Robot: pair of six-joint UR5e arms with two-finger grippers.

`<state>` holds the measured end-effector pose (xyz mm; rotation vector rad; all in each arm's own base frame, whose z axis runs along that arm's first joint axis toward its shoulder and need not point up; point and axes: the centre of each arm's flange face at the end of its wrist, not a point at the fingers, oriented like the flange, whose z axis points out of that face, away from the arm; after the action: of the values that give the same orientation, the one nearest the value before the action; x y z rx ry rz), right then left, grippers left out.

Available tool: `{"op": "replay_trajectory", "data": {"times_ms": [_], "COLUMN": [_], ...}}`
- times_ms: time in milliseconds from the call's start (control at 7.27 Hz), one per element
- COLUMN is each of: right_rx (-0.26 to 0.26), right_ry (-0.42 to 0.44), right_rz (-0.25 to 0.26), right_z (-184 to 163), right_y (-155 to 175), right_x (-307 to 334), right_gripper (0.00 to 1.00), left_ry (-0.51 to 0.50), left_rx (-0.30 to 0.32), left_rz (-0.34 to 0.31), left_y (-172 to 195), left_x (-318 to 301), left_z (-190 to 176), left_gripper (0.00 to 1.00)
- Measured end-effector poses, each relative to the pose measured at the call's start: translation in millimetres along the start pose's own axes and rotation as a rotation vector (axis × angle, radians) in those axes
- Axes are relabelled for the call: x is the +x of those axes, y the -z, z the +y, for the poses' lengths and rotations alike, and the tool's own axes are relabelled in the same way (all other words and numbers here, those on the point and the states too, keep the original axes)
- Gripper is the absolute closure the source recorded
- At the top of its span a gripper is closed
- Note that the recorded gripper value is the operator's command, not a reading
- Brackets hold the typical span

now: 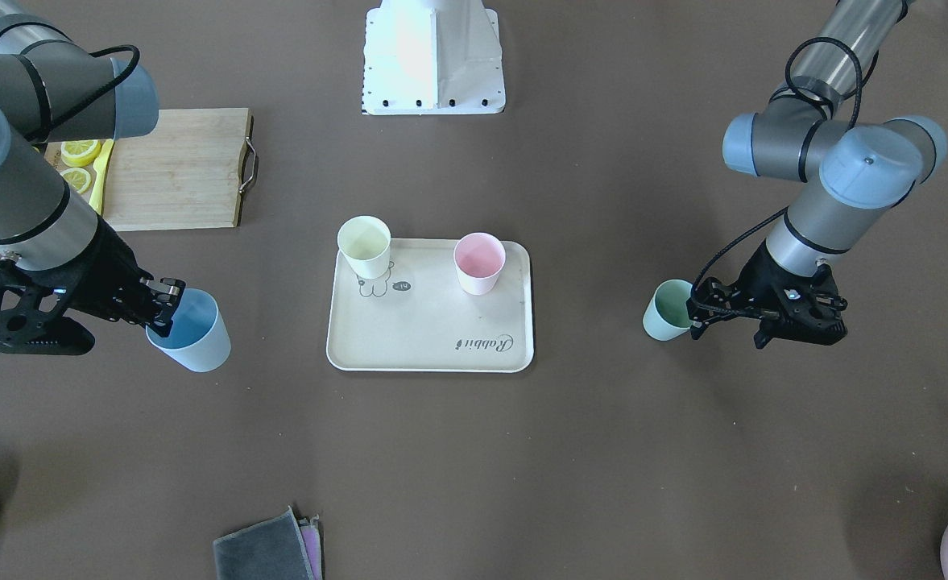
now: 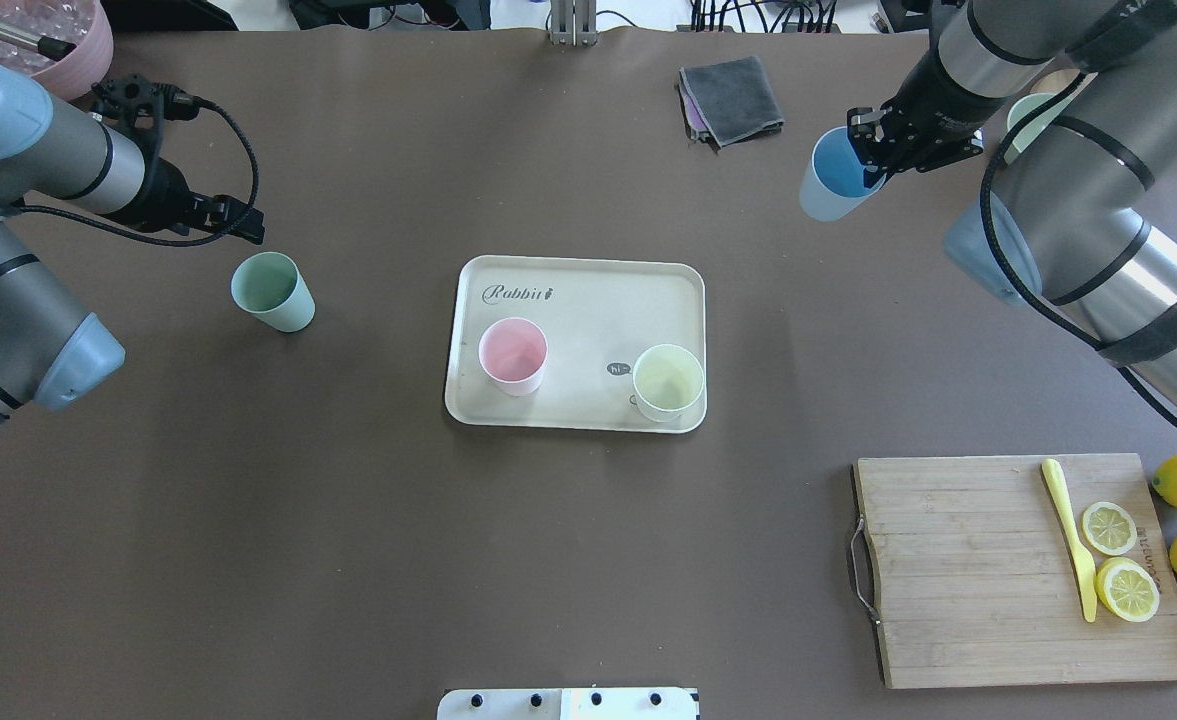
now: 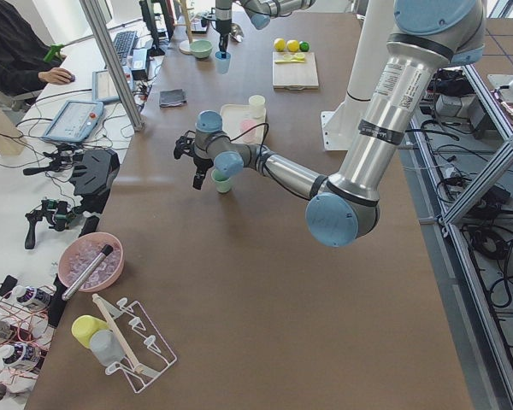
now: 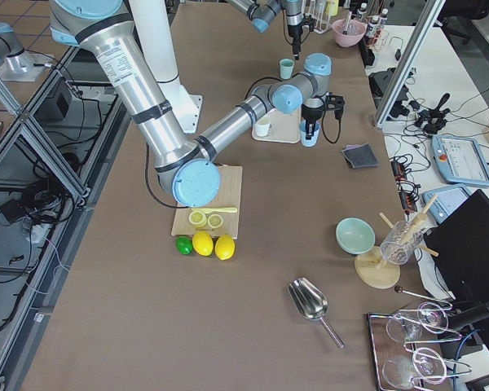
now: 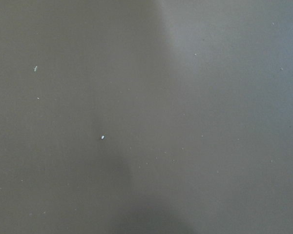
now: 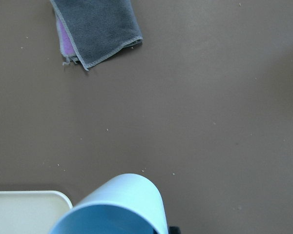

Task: Place all cups on tray

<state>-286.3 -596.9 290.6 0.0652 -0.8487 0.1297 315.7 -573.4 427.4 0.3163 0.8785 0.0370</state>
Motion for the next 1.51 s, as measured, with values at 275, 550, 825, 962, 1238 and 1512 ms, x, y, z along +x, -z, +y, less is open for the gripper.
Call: {"op": "replay_trajectory", "data": {"times_ms": [275, 550, 825, 962, 1238, 1512], "right_rx": [0.007, 0.012, 0.02, 0.024, 0.019, -0.007], "right_ry": [0.006, 0.01, -0.007, -0.017, -0.027, -0.04], "right_rz": [-0.011, -0.017, -0.032, -0.038, -0.05, -0.061], "right_z": [-4, -6, -7, -8, -6, 15], "right_y": [10, 15, 24, 30, 39, 26], "right_x": [-14, -21, -35, -45, -64, -97], "right_gripper": [1.0, 1.0, 1.0, 1.0, 1.0, 1.0], "left_ry": [0.022, 0.04, 0.029, 0.025, 0.055, 0.106], "left_rx": [-0.011, -0.018, -0.018, -0.018, -0.038, -0.062], "left_rz": [0.015, 0.025, 0.021, 0.03, 0.062, 0.06], "left_y": [-9, -27, -37, -33, 7, 54], "left_x": [9, 39, 52, 56, 66, 116], "left_z": [16, 37, 48, 47, 24, -9], "left_gripper": [0.02, 0.99, 1.0, 1.0, 1.0, 1.0]}}
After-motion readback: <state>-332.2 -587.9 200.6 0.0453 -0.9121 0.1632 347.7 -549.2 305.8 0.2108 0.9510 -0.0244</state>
